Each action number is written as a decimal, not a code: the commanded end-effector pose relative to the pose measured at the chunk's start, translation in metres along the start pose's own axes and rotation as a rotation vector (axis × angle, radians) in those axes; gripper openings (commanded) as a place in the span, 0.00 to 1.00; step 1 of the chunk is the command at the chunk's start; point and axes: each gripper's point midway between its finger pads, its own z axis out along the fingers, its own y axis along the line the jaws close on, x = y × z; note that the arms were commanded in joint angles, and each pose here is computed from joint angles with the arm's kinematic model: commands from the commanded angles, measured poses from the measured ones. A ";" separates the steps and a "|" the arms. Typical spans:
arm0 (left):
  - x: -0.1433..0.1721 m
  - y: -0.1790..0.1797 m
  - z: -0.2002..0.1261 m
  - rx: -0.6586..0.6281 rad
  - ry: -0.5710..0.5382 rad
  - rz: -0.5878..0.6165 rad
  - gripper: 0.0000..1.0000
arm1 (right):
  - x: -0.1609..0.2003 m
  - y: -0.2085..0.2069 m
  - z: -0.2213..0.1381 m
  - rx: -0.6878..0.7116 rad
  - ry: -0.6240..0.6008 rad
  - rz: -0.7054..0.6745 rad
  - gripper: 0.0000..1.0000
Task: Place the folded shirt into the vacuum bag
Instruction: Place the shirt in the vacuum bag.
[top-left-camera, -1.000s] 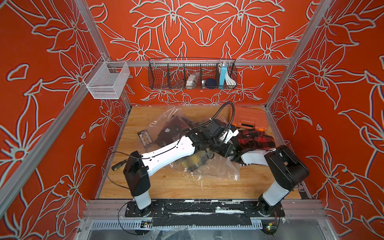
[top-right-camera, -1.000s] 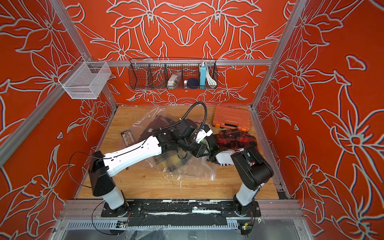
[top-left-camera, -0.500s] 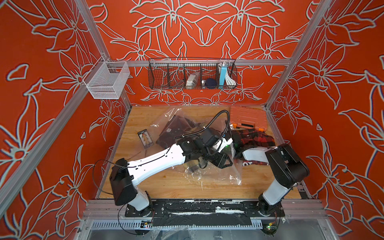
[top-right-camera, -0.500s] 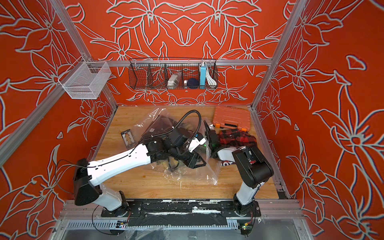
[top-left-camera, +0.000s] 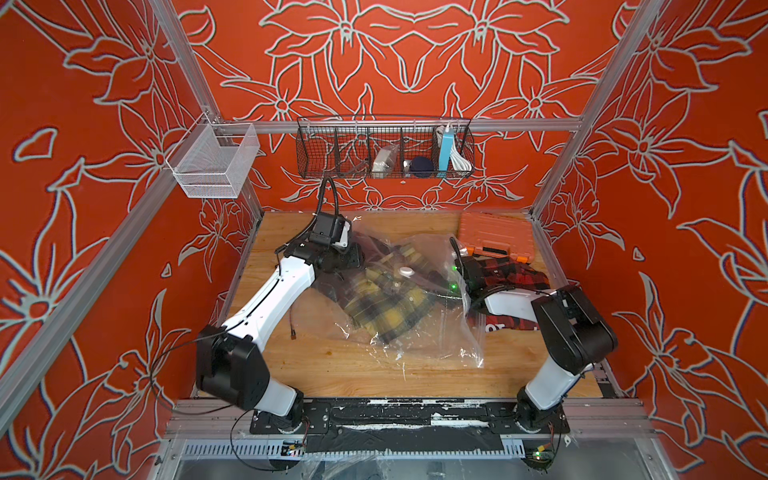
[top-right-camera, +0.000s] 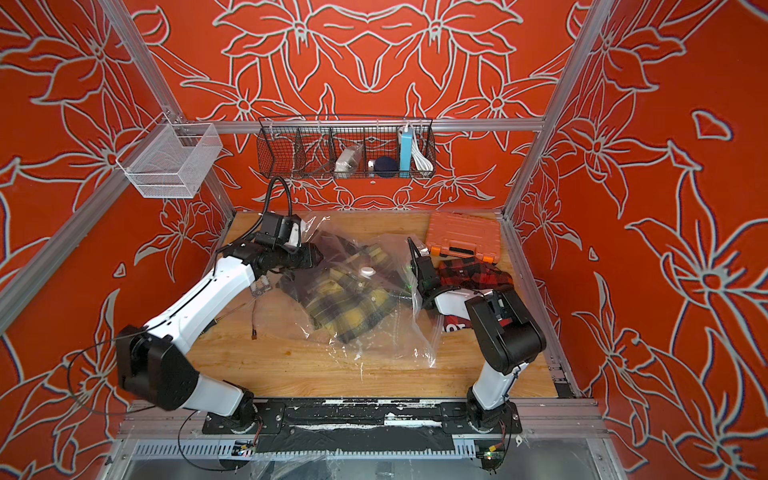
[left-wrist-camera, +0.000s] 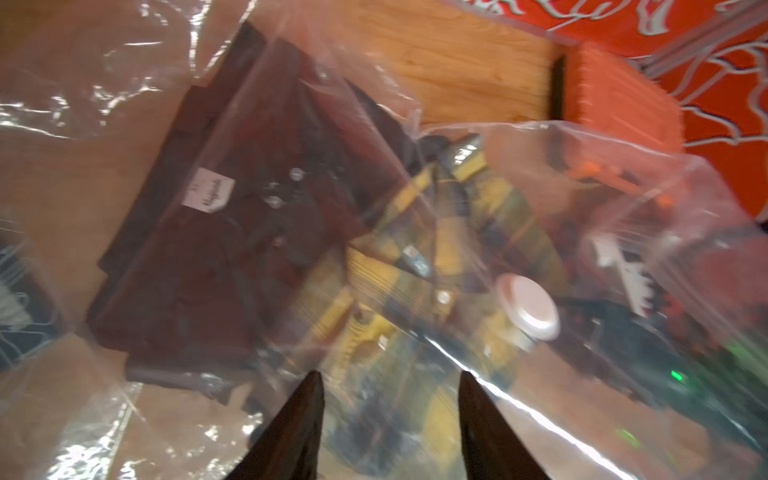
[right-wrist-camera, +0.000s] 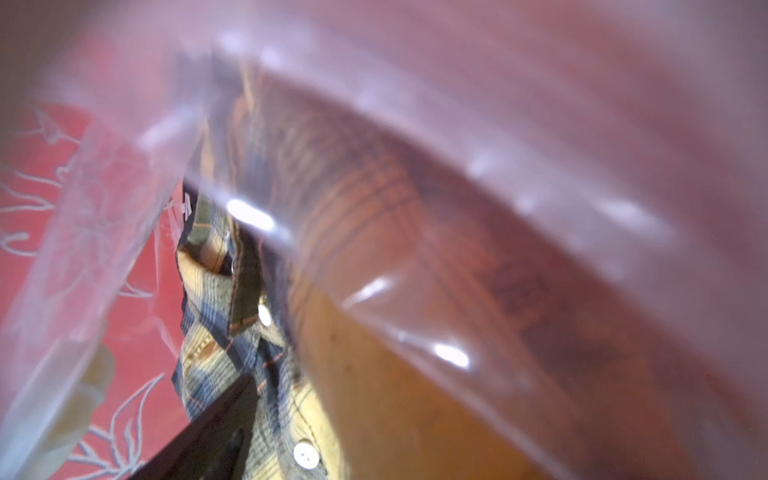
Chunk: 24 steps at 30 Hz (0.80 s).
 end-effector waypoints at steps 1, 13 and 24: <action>-0.015 0.026 0.035 -0.057 0.016 0.006 0.51 | -0.008 0.000 0.007 0.028 -0.019 0.040 0.92; -0.029 0.040 0.139 0.007 0.117 -0.010 0.51 | -0.009 0.010 0.018 -0.048 -0.018 -0.101 0.75; -0.023 0.062 0.176 0.061 0.194 -0.026 0.50 | 0.020 0.103 0.014 -0.383 0.017 -0.546 0.08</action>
